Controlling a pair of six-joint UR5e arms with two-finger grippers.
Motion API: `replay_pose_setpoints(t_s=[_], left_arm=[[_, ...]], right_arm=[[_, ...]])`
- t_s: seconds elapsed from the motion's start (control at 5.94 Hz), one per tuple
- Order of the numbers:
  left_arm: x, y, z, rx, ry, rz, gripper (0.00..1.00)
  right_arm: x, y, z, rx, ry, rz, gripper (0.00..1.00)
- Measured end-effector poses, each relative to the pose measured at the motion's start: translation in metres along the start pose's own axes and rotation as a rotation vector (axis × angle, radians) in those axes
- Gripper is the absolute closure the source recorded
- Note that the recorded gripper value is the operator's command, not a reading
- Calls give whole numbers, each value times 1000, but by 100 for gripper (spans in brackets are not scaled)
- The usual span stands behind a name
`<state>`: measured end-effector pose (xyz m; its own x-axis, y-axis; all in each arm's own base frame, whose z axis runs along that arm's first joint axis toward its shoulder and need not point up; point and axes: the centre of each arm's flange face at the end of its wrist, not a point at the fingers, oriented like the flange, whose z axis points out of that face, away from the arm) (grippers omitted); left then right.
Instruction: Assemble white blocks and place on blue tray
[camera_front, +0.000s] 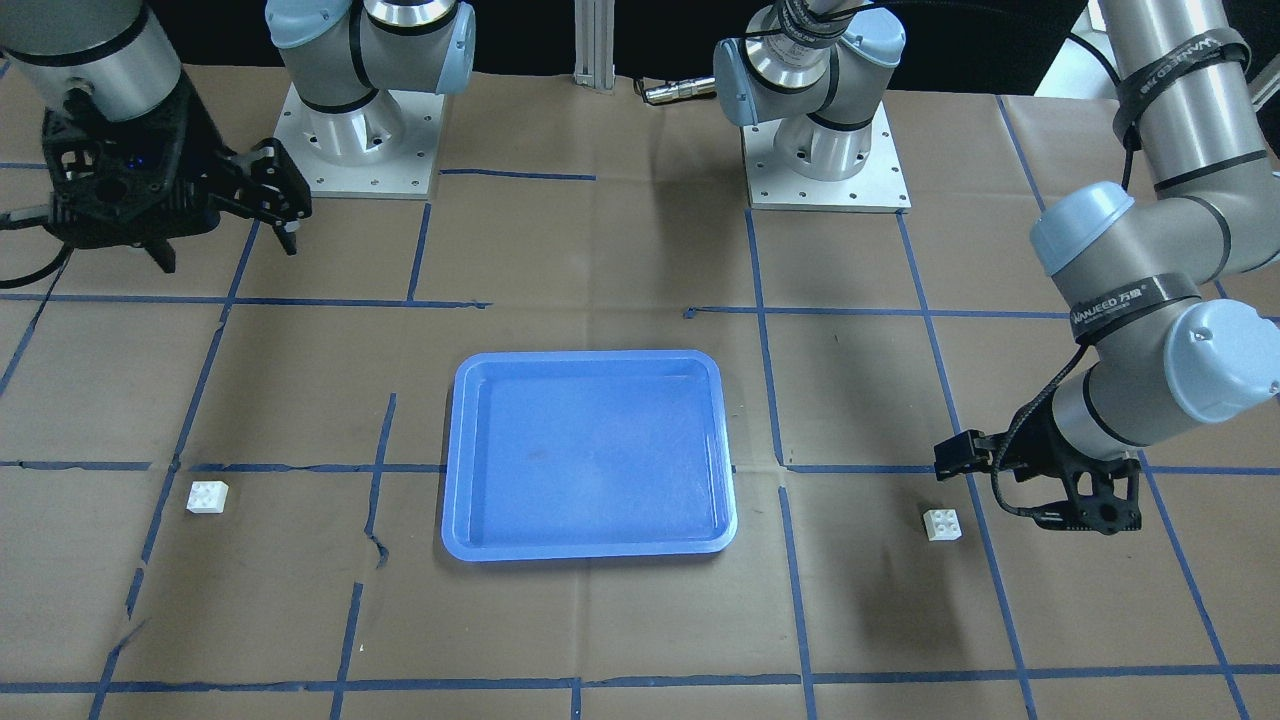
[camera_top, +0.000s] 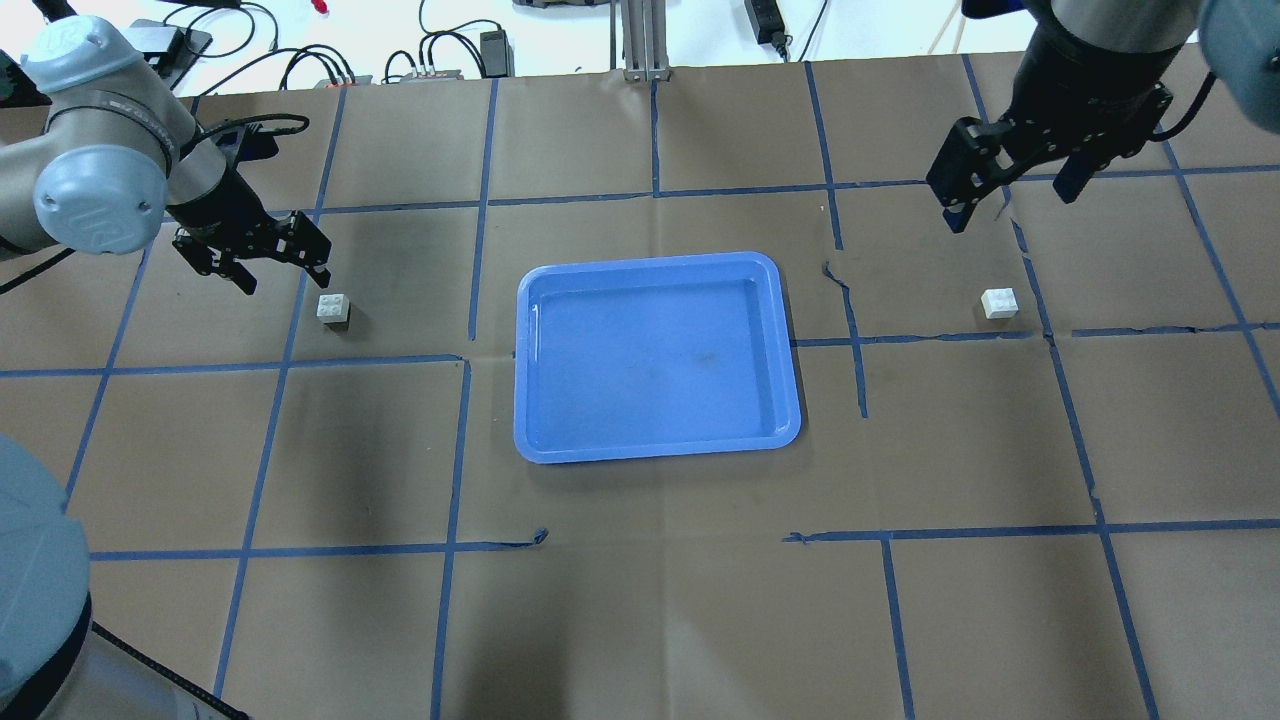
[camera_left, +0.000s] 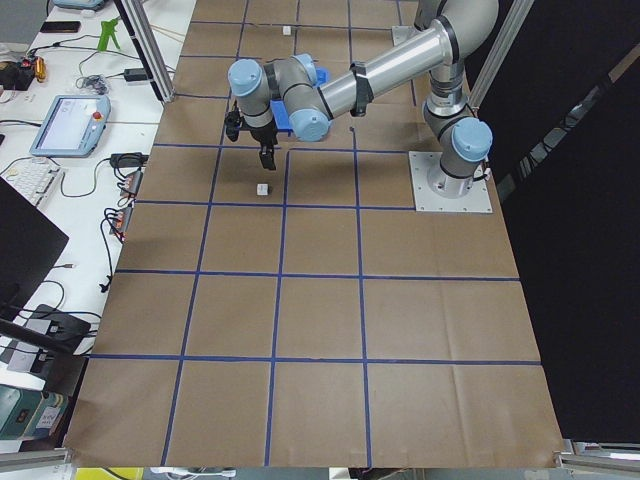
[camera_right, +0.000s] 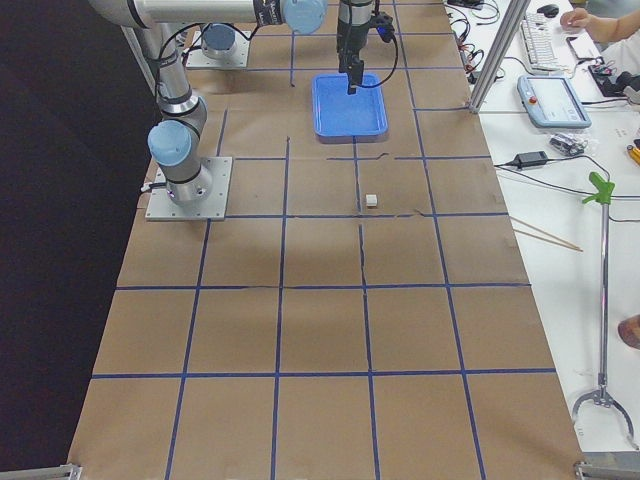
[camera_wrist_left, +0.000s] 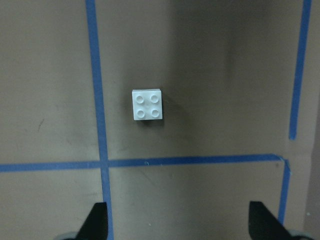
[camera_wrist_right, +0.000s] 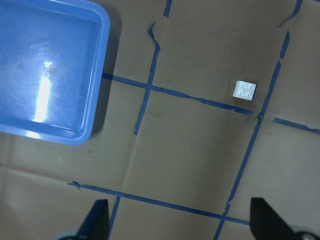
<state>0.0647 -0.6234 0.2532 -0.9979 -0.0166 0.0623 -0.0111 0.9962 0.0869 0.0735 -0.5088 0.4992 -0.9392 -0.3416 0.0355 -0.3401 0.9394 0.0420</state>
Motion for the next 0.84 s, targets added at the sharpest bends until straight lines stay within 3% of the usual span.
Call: replay_pose_setpoints(t_s=[0.17,0.34,0.5,0.67,0.84], left_arm=[[-4,-6,27,8,0,-9,2],[-5,-8,47,18,1,-15,13],[-6,-9,60,26,1,-15,27],[-7,-11,67,35,0,-11,49],[-7,-14,69,45,-2,-5,67]], right_arm=[[40,10,2,-7,0,-190,0],[82,23,6,-10,-7,-418,0],[112,29,12,-8,-12,-640,0],[128,25,21,8,-6,-882,0],[134,14,30,68,-16,-1090,0]])
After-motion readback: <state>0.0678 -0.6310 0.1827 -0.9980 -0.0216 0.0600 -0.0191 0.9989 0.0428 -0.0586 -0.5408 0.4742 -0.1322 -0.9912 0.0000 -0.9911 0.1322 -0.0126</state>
